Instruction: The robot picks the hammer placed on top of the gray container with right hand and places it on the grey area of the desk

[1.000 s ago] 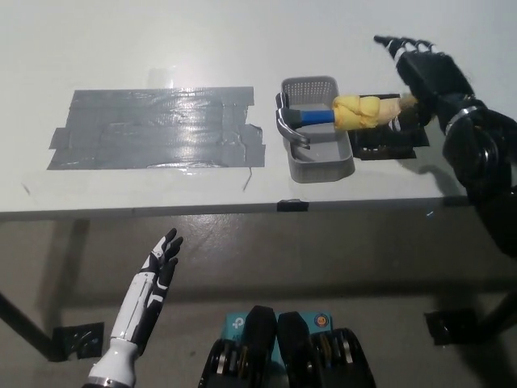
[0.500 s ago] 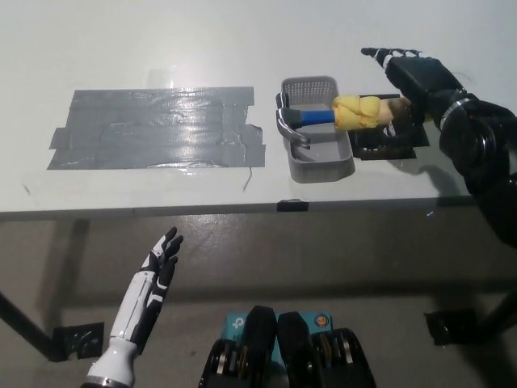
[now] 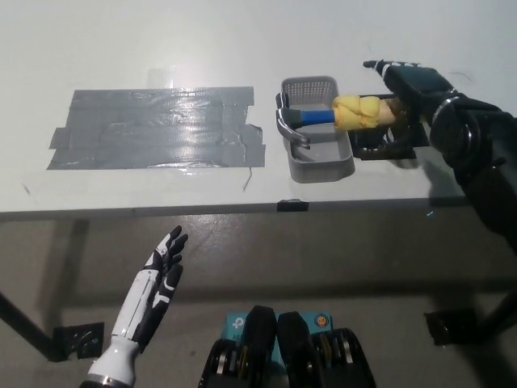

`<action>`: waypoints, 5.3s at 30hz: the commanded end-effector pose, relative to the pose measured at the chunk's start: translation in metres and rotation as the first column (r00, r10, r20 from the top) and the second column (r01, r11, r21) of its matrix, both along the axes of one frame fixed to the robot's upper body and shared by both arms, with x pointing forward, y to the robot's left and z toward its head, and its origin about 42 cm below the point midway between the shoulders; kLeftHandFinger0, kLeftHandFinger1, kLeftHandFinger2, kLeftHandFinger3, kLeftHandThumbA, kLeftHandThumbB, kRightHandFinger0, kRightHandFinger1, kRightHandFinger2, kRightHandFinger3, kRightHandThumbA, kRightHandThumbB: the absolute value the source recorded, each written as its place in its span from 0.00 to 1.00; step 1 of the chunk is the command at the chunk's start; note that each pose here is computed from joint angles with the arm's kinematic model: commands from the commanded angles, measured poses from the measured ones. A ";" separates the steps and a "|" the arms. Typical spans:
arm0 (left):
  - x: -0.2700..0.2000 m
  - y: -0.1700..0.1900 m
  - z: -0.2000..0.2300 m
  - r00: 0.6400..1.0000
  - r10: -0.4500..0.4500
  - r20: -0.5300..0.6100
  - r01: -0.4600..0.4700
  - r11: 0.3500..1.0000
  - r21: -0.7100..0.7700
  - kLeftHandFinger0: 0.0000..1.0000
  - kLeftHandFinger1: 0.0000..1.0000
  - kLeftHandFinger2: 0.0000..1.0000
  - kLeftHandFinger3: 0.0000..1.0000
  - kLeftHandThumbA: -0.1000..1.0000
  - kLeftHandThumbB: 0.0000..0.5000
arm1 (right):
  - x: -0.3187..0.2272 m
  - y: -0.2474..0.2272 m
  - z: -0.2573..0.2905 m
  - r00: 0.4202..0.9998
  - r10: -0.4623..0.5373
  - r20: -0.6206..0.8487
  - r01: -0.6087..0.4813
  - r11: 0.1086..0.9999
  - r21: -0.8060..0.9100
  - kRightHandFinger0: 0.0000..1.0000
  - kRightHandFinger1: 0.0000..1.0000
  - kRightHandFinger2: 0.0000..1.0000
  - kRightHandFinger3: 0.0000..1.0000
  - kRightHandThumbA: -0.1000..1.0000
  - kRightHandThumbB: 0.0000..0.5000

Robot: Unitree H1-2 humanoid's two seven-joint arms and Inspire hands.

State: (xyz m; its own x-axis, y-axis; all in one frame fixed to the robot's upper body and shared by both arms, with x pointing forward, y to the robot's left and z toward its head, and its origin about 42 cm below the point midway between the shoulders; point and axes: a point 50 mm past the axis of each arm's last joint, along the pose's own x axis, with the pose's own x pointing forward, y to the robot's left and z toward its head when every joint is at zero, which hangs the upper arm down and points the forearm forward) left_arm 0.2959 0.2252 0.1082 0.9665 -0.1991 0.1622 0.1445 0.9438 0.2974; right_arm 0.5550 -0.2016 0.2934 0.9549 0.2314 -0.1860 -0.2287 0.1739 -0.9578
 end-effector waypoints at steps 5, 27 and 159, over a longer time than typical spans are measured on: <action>0.006 0.002 0.015 0.998 -0.032 0.054 0.030 0.999 0.034 1.00 1.00 0.97 1.00 0.95 0.06 | 0.014 0.021 0.041 0.995 0.020 0.102 -0.020 1.000 -0.002 1.00 1.00 1.00 1.00 1.00 1.00; 0.007 0.002 0.017 0.997 -0.049 0.057 0.047 0.998 0.040 0.93 0.93 0.86 1.00 0.90 0.02 | 0.016 0.046 0.029 0.996 0.040 0.079 -0.038 0.999 -0.021 1.00 1.00 1.00 1.00 1.00 0.96; 0.017 -0.024 0.043 0.978 -0.207 0.004 0.205 0.971 0.121 1.00 1.00 1.00 1.00 1.00 0.54 | -0.027 0.244 -0.028 0.993 0.121 -0.005 -0.117 0.966 0.230 0.84 1.00 1.00 1.00 0.58 0.35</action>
State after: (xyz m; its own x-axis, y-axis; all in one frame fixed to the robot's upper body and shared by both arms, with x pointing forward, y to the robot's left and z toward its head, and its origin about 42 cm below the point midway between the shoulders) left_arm 0.3080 0.2033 0.1384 0.9140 -0.3890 0.1149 0.3213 0.8674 0.3800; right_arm 0.5182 0.0356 0.2322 0.9387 0.3308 -0.0968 -0.2062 0.3141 -0.9267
